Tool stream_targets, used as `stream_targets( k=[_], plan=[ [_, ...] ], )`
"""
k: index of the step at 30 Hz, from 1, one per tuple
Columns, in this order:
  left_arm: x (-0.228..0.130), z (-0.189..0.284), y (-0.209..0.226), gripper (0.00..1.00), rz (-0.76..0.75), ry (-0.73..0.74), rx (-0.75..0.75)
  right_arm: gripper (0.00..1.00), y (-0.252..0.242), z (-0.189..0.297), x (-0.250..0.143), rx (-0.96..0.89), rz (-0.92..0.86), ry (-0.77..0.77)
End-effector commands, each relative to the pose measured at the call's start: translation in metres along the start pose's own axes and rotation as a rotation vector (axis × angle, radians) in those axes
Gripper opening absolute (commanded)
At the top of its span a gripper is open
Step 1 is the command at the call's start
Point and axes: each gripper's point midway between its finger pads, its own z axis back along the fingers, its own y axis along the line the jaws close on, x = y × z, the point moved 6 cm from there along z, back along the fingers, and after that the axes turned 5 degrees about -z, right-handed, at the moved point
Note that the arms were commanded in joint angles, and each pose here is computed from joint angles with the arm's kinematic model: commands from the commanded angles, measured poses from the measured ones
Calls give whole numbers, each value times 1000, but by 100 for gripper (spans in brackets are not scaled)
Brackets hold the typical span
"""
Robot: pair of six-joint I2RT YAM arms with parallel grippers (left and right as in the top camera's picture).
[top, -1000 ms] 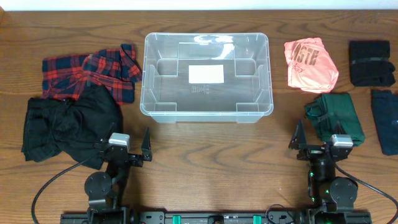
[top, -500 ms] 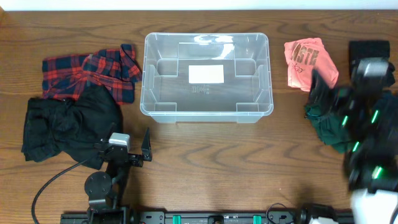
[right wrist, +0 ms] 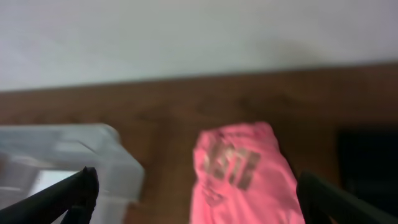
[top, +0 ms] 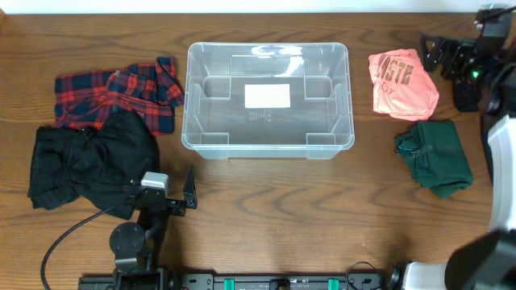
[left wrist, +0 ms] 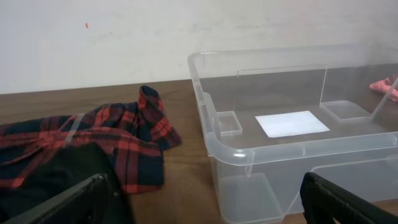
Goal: Pack container
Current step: 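Move the right gripper up to the pink t-shirt, then close the right gripper on the pink t-shirt and lift it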
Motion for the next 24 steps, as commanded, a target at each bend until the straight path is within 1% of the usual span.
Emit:
stream_targets(
  k=[1, 7, 11, 14, 18, 24],
  plan=[
    [-14, -1, -1, 98, 20, 49, -5, 99, -30, -24, -19, -89, 14, 83],
    [-14, -1, -1, 98, 21, 49, -5, 99, -67, -72, -70, -115, 11, 256],
    [-14, -1, -1, 98, 21, 49, -5, 98, -83, -92, -93, -122, -13, 314],
    [-14, -1, -1, 98, 21, 49, -5, 98, -92, -97, -101, -131, -30, 329],
    [-14, -1, -1, 98, 21, 49, -5, 99, -107, -95, -103, -202, -75, 332],
    [-14, -1, -1, 98, 21, 49, -5, 98, -119, -95, -105, -308, -112, 324]
  ],
)
